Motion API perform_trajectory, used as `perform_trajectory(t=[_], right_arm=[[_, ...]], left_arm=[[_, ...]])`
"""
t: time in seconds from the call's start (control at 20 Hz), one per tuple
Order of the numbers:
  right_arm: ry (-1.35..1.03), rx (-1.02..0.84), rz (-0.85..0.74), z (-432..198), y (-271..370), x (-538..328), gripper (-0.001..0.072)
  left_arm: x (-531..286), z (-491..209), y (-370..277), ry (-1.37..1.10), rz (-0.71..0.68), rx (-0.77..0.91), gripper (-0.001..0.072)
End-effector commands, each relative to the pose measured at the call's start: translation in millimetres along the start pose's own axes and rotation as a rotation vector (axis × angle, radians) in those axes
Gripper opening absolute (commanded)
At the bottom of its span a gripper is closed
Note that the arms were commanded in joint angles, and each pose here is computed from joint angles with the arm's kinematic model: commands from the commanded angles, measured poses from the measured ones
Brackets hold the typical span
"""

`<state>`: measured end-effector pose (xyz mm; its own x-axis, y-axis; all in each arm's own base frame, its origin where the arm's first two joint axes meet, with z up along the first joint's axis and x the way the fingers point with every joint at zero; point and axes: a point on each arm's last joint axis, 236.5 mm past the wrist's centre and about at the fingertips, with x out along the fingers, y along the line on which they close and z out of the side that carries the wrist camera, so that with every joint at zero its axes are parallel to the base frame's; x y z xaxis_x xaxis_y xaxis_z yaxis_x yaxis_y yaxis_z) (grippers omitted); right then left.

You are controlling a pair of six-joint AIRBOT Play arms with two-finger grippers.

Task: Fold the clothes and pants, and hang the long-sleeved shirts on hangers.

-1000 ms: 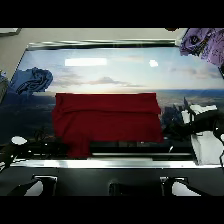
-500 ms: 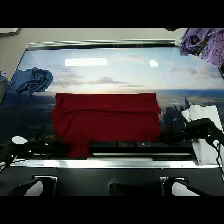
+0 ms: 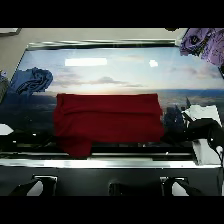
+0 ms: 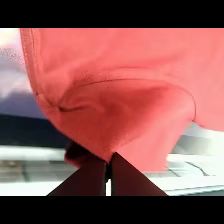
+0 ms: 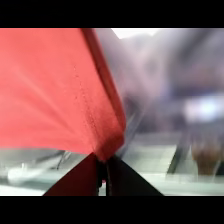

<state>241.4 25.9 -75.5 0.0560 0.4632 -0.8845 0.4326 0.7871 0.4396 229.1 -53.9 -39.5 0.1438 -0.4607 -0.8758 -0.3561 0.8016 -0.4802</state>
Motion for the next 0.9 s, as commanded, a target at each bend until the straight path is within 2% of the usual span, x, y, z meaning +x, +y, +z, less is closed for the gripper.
perform_trajectory(t=[0.0,0.15,0.3,0.45,0.6,0.85], right_arm=[[0.067,0.060,-0.089,-45.2,-7.5,-31.1,0.0026],[-0.018,0.075,-0.098,-49.9,-2.2,-50.0,0.0026],[-0.087,0.062,-0.062,-31.7,7.8,-53.8,0.0026],[-0.178,-0.001,-0.009,11.0,26.1,-62.8,0.0026],[-0.270,-0.058,0.060,63.0,47.4,-69.7,0.0026],[-0.316,-0.026,0.125,114.5,50.7,-46.0,0.0027]], left_arm=[[-46.8,-19.0,-3.7,-0.036,0.078,0.025,0.0022],[-58.4,-33.2,-11.4,-0.056,0.068,0.048,0.0021],[-50.2,-17.7,-22.1,-0.085,0.035,0.063,0.0021],[-32.2,8.9,-38.2,-0.093,-0.014,0.081,0.0021],[-20.1,48.8,-48.2,-0.108,-0.007,0.126,0.0021],[2.1,114.9,-55.4,-0.089,0.008,0.162,0.0021]])
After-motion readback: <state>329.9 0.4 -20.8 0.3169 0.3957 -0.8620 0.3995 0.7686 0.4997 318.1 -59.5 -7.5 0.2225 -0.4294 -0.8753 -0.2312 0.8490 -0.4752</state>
